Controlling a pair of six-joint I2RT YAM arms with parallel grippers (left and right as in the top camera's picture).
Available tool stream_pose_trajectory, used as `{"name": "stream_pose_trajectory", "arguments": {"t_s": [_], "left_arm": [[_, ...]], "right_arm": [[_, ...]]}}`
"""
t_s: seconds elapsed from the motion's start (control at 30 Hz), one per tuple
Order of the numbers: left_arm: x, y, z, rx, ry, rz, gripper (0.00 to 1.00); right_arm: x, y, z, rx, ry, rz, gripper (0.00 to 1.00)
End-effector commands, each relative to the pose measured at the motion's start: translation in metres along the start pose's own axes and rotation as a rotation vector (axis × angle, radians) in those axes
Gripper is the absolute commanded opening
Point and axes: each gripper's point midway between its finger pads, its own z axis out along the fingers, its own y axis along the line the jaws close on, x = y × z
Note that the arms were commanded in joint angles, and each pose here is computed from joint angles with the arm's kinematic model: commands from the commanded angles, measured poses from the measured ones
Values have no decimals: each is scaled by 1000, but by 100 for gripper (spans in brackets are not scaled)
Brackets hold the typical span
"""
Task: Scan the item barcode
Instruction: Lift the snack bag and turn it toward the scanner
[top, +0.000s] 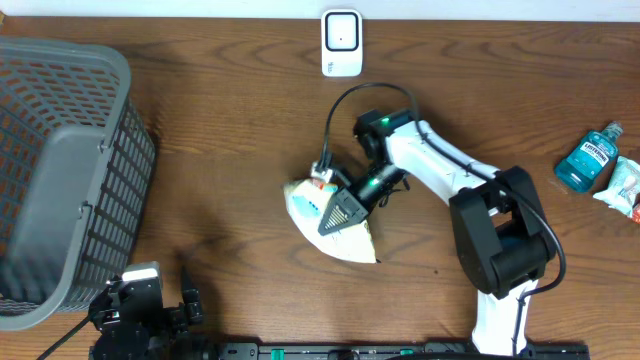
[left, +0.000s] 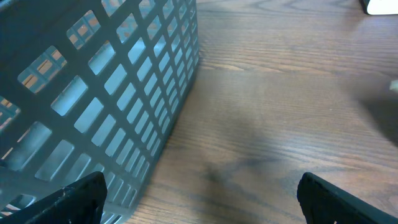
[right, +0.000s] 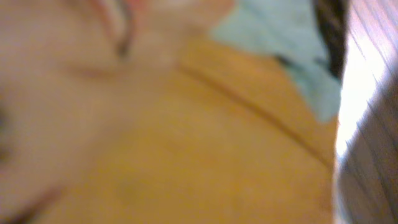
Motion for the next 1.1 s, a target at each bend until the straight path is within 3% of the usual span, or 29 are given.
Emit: {"name": "stream_pose_trajectory", "arguments": {"t_s": [0.0,0.37,0.57,0.73,0.97,1.0,1.07], "left_arm": [[-1,3,-1,-15,-4,11,98],[-1,3,-1,-16,-4,12,98],[-1,3,-1,-15,-4,12,98],[-1,3,-1,-16,-4,12,98],[-1,3,-1,-16,-4,11,98],[-1,3,-1,-16,-4,12,98],[-1,3,-1,-16,-4,12,98]], "right_arm": [[-27,41,-11,-220,-197,-240,1],[-44,73,-23,-361,-404,-526,1],[-44,74,-23,-363,-402,-517,1],[-45,72,-25,-416,-342,-195,1],[-47,61,-42,-541,-175,718,1],[-47,58,-48,-569,-132,942,1],[-47,54,-56,-593,-110,1101,1]]}}
